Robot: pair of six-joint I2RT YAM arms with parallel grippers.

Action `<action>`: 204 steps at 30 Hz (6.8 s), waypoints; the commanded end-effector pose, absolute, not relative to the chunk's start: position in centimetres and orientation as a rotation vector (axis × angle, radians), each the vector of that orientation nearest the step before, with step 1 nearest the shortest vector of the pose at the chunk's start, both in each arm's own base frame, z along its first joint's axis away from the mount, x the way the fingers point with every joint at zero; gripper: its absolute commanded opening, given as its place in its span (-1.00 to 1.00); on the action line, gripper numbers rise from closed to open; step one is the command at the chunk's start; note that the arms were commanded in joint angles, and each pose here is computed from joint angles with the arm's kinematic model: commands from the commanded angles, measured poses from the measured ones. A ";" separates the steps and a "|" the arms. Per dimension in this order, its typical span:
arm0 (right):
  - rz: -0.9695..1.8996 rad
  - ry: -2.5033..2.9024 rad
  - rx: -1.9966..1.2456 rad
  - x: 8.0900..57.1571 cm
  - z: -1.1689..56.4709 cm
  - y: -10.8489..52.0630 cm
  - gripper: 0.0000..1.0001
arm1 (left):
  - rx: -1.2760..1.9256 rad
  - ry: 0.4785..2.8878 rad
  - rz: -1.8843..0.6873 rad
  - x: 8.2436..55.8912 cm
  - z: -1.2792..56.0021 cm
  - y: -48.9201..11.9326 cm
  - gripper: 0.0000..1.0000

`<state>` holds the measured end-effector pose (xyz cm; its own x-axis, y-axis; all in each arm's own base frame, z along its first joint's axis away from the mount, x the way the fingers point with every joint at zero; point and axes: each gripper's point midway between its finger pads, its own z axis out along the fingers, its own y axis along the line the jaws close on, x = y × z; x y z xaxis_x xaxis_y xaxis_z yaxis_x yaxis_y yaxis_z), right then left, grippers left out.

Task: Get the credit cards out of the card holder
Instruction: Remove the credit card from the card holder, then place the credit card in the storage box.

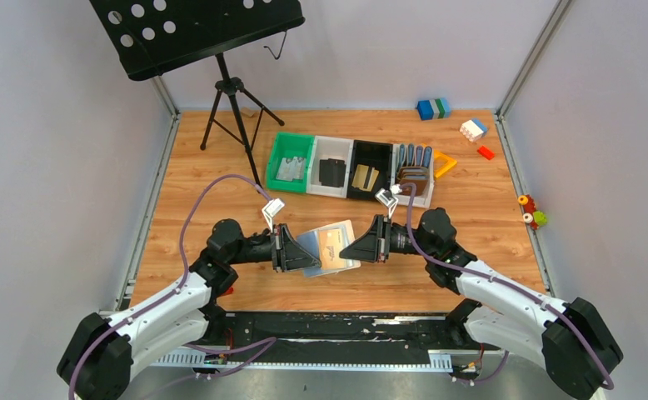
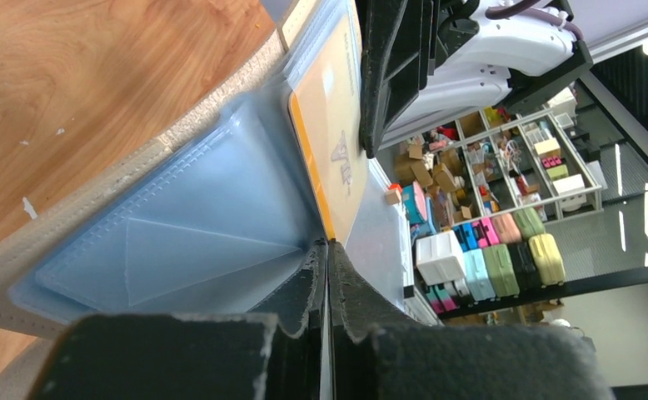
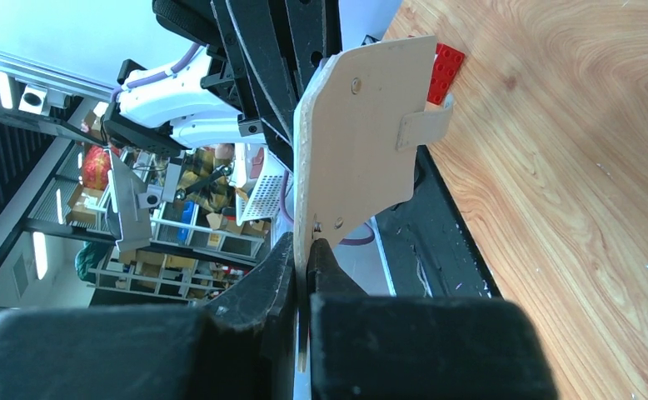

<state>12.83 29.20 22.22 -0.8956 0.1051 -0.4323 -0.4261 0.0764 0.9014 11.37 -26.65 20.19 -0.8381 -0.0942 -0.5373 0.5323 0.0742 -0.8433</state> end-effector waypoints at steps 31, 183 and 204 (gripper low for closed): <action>1.870 1.929 -0.355 12.8 23.5 29.3 -0.77 | 0.493 1.888 -1.798 11.6 20.6 -27.2 -1.00; 0.777 2.191 0.255 18.4 15.9 13.9 -1.00 | 0.404 2.225 -1.107 27.6 16.8 -29.5 -1.00; 0.671 1.894 0.126 18.1 22.5 10.8 -1.00 | 0.513 2.323 -0.869 42.9 13.8 -39.8 -1.00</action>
<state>17.70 11.31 18.56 -0.5353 0.3722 -0.7582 -0.1557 0.8388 0.5217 42.07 -39.12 13.89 -0.7516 0.1042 -0.6513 0.5149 0.7098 -0.4807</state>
